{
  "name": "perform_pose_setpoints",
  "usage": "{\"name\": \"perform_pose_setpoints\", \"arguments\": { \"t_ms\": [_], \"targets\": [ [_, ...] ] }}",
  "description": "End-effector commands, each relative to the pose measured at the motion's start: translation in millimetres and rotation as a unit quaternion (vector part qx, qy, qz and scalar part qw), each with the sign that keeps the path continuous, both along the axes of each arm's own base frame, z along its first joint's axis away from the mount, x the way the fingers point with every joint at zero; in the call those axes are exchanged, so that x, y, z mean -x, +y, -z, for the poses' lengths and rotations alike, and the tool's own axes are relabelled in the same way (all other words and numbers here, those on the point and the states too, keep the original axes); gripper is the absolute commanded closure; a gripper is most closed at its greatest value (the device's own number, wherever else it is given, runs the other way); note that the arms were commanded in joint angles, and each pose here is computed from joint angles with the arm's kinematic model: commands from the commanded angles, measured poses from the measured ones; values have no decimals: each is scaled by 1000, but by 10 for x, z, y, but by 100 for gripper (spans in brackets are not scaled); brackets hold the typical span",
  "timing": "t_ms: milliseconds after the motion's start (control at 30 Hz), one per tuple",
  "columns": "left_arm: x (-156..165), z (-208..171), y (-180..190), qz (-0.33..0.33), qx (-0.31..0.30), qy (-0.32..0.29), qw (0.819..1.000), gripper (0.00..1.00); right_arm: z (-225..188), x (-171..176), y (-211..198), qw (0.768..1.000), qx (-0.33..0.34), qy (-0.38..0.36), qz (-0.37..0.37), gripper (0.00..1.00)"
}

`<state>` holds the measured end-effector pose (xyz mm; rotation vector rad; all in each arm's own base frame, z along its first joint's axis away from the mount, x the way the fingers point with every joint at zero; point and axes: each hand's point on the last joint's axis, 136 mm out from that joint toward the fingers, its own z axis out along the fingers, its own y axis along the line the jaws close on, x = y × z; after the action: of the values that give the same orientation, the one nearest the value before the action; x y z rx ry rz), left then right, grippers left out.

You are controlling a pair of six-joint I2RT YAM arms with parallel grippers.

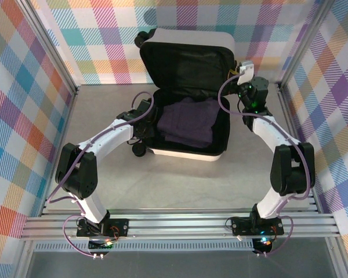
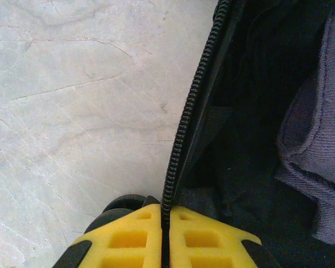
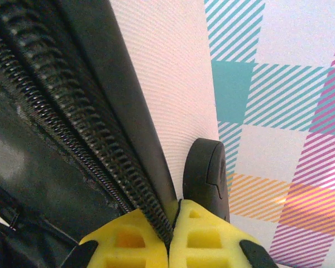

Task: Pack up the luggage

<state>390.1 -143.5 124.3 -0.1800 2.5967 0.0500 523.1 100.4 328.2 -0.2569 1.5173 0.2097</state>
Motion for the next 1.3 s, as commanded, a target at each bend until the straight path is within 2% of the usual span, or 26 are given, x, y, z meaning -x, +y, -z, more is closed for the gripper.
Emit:
{"name": "perform_pose_setpoints", "arguments": {
  "t_ms": [0,500,767,1267],
  "targets": [
    [-69,75,-92,-3,22,-9,1000,91,-455,314,236,996,-24,-67,-59,95],
    [-33,-211,-6,-9,25,-47,999,92,-373,681,135,997,-18,-63,-46,93],
    [9,-467,54,-12,29,-75,997,90,-376,874,80,997,-9,-68,-38,87],
    [106,-673,234,-29,17,-99,995,89,-242,1115,76,997,-4,-62,-48,86]
  ]
}}
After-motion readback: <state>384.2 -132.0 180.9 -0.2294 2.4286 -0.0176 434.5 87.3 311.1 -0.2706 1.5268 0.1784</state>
